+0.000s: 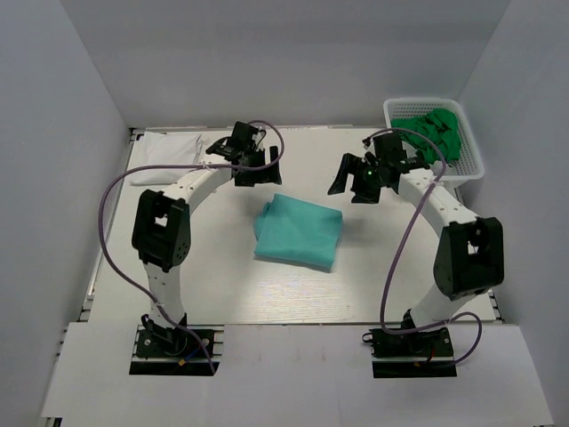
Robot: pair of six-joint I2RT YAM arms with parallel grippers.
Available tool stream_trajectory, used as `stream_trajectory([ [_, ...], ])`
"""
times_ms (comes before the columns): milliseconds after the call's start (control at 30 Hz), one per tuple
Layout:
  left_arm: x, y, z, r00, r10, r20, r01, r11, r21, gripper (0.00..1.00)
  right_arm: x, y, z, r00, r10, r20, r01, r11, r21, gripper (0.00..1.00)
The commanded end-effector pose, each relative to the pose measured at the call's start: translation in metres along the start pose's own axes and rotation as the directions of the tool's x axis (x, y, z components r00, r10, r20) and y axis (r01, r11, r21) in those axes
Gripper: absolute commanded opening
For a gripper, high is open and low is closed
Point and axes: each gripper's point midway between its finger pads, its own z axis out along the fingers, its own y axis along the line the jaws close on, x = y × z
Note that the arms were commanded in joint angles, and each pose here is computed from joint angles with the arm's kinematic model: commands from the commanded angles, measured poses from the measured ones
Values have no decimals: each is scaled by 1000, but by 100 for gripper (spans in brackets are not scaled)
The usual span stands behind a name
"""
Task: Fold and stack the t-shirts
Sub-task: Smooth out wrinkles on the folded tshirt
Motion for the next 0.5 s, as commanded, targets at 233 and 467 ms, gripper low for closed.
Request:
stream_trajectory([
  [233,66,-18,-20,982,151,-115,-128,973,190,100,34,5,-22,997,-77,-21,75,995,-66,91],
  [467,93,-16,-3,971,135,-199,-87,969,230,100,47,-6,-19,997,-65,-46,62,997,-49,91],
])
